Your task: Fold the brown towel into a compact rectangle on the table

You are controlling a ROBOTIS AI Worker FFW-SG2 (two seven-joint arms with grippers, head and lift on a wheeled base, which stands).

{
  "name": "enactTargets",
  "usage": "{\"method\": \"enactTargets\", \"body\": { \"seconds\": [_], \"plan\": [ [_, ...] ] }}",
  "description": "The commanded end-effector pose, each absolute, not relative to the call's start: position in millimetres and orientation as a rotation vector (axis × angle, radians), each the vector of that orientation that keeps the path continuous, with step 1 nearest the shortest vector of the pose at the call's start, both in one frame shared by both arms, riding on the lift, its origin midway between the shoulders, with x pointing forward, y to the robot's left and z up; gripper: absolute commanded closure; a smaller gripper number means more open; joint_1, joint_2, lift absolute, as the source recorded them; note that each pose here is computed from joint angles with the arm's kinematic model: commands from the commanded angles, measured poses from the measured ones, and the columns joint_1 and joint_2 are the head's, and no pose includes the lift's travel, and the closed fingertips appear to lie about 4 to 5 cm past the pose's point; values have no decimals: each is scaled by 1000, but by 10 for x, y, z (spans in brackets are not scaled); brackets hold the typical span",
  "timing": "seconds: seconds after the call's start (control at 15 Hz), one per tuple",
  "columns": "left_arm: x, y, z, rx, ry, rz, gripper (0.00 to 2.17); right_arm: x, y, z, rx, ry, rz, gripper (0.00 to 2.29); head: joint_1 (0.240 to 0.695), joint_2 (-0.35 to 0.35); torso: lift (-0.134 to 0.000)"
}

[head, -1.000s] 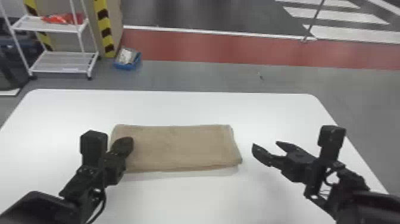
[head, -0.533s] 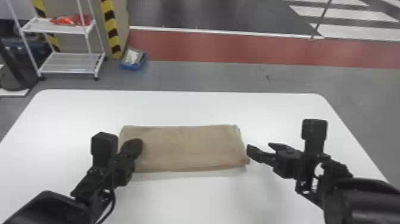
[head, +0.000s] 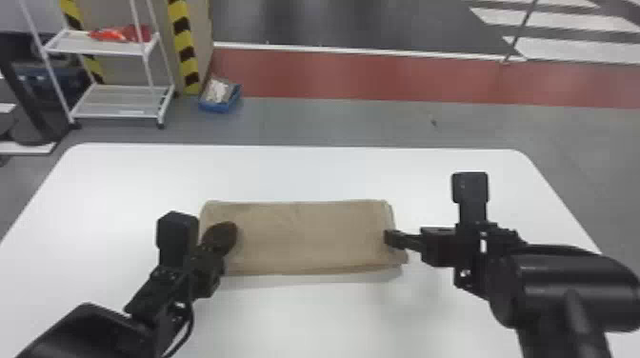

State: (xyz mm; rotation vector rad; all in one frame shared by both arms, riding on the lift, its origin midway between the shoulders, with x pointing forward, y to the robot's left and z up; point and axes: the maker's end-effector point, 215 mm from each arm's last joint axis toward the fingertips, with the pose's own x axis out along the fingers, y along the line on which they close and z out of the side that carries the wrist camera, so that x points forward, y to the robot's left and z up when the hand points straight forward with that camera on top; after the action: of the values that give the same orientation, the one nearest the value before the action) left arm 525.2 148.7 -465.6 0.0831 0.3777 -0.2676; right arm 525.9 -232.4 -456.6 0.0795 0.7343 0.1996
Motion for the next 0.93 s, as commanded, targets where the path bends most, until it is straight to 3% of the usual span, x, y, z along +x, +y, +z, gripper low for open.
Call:
{"method": "enactTargets", "body": {
  "seconds": [0.0,0.6,0.87],
  "plan": [
    [5246,1493,-4664,85,379,-268,1737,5294,-2276,-4626,90,750,209,289,695,-91,-124],
    [5247,1485,-4664,84,382,-275,1737,5453,-2093,-4394,145,721,258,289,695,-65,-124],
    [5262,1501,-4659,87,381,-275,1737,5445,-2060,-4563,166,763,271,377,695,-64,-124]
  ]
}}
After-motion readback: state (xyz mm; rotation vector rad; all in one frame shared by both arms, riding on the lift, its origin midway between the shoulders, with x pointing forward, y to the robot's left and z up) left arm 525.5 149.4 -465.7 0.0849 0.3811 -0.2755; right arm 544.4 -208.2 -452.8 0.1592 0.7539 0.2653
